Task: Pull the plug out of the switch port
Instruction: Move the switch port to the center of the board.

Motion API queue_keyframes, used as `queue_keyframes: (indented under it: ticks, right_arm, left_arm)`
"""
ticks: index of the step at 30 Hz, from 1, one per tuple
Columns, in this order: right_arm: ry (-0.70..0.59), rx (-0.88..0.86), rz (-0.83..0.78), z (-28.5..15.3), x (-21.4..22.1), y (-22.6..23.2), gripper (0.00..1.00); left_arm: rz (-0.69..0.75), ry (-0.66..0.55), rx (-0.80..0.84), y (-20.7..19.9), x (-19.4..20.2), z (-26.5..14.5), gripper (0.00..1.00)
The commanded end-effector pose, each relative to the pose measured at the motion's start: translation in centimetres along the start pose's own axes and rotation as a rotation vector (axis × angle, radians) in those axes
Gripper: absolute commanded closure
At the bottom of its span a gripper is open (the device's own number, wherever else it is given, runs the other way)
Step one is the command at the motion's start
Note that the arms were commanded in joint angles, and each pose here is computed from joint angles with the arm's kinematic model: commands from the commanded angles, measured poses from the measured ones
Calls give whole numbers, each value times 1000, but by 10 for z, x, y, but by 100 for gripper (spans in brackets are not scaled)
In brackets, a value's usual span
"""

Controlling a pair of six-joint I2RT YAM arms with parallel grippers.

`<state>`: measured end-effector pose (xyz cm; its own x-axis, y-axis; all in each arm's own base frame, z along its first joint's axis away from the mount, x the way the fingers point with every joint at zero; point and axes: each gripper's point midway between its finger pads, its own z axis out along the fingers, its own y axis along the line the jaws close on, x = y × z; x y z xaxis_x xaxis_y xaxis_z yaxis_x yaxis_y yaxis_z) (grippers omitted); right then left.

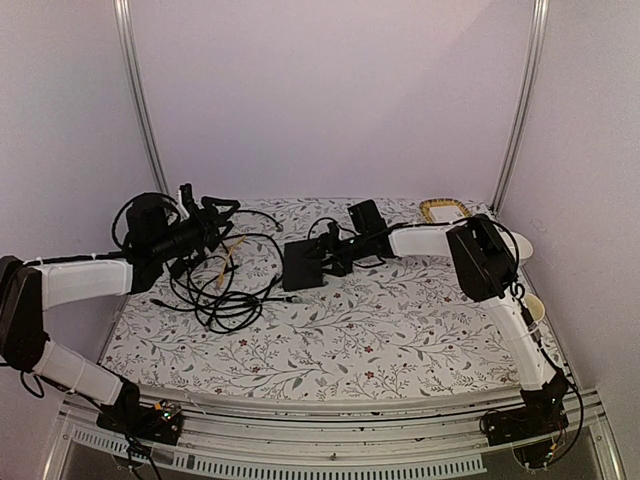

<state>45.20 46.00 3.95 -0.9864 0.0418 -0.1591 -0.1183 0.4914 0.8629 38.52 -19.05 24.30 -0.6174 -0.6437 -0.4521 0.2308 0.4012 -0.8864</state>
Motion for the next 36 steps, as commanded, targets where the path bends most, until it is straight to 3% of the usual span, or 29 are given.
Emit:
queue_keyframes:
  ticks: [1,12,21,28,32,36]
  right_arm:
    - [154,142,68,45,70,-40,35]
    - [90,219,42,29,70,-41,31]
    - [-43,303,85,-16,48,-70,26]
    - [-163,306,70,-53,31,-64,25]
    - [-266,335,92,-90,26,-76,30]
    - [-360,365,78,-127,17,-79,36]
  left_arm:
    - [51,29,-14,-4,11,5,26]
    - [112,97,-41,-12,29,32,26]
    - [156,190,-90,2,56,48,26]
    - [225,304,-93,3,83,68,26]
    - [255,402,-97,8,114,80,27]
    - [379,496,-159,15,146,94,27]
